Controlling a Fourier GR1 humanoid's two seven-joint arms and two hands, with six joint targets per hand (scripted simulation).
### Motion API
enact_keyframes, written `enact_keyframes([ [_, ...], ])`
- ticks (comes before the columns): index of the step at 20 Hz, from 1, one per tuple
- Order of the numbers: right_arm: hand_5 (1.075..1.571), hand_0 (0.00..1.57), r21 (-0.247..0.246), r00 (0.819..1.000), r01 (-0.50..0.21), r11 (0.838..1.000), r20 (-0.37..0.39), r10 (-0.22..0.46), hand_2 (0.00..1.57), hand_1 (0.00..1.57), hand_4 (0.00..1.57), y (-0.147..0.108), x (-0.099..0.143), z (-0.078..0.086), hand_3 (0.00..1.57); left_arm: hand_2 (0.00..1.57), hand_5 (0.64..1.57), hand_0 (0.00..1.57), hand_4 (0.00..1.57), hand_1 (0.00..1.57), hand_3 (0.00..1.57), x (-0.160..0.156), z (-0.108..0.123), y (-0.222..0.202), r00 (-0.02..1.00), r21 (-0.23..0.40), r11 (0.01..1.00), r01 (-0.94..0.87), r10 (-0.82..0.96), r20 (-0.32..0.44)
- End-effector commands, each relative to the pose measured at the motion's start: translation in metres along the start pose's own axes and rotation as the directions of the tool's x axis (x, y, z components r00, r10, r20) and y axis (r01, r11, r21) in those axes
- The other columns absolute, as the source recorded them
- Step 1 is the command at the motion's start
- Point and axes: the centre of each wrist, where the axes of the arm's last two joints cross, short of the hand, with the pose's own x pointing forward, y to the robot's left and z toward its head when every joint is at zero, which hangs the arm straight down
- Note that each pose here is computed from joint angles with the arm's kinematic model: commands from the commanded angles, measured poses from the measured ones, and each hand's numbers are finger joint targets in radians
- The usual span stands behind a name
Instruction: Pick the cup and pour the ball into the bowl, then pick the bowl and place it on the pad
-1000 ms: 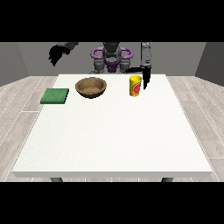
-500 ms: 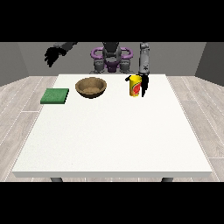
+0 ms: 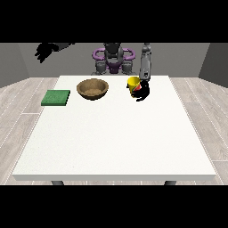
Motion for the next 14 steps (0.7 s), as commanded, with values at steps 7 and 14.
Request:
enact_keyframes([
  [7, 1.563, 0.00, -0.088, 0.976, 0.006, 0.996, -0.217, -0.025, 0.00, 0.00, 0.63, -0.029, -0.034, 0.017, 0.31, 1.57, 1.467, 1.29, 1.41, 1.29, 1.57, 0.035, -0.018, -0.065, 0.947, -0.159, 0.938, 0.309, -0.319, -0.042],
  [14, 1.561, 0.00, -0.101, 0.971, 0.022, 0.995, -0.236, -0.045, 0.00, 0.00, 0.67, -0.042, -0.052, 0.023, 0.15, 1.57, 1.535, 1.36, 1.46, 1.36, 1.57, 0.045, -0.036, -0.081, 0.655, -0.166, 0.634, 0.755, -0.728, 0.199],
])
